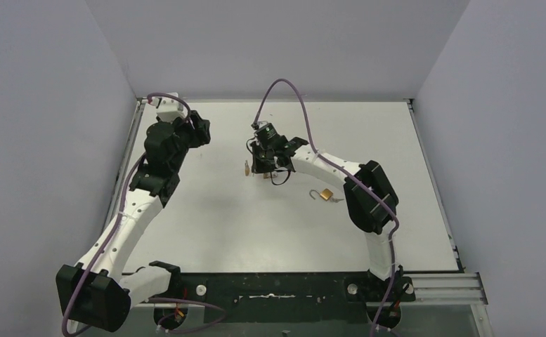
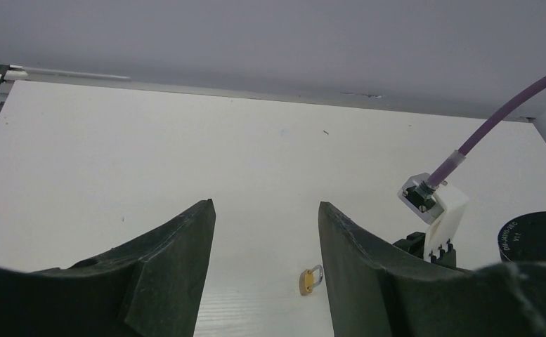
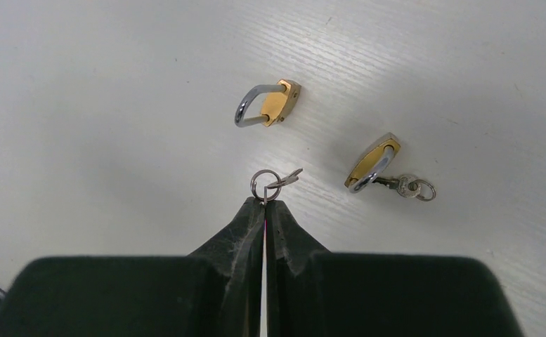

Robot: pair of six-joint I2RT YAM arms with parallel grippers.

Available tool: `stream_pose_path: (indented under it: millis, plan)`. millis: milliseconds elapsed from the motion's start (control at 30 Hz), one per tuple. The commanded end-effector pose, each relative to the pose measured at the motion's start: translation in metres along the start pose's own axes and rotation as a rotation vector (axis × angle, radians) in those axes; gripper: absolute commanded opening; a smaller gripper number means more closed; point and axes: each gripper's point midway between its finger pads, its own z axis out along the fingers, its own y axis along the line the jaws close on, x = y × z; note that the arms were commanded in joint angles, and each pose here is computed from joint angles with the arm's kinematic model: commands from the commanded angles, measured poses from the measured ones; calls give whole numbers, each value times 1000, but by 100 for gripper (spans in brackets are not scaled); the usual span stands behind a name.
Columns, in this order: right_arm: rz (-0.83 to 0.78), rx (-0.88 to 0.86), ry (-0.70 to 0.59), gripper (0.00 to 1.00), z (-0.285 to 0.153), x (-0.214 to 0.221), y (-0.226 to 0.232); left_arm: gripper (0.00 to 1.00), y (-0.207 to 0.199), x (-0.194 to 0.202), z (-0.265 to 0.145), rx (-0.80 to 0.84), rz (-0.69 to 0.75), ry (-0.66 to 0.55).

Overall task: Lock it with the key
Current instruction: Place the key at the center of the board.

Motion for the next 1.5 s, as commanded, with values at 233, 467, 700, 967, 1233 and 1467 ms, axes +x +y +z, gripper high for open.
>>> stream_pose_path:
  millis: [233, 467, 700, 967, 1233, 1467]
  plan:
    - [-56, 90, -26, 0, 5, -27, -3, 53, 2, -19, -13, 26, -9, -22]
    - [-76, 110, -5, 0, 15, -25, -7, 54, 8, -15, -16, 15, -11, 2]
    - [-81, 108, 4, 3, 21, -25, -12, 54, 8, -14, -15, 18, -13, 10]
    - [-94, 86, 12, 17, 23, -26, -11, 54, 10, -12, -15, 13, -14, 17]
    - [-101, 62, -7, 25, 13, -34, -6, 54, 10, -14, -18, 12, -14, 25]
    - [-137, 44, -166, 32, -61, -85, 11, 54, 2, -23, -30, 58, -6, 19]
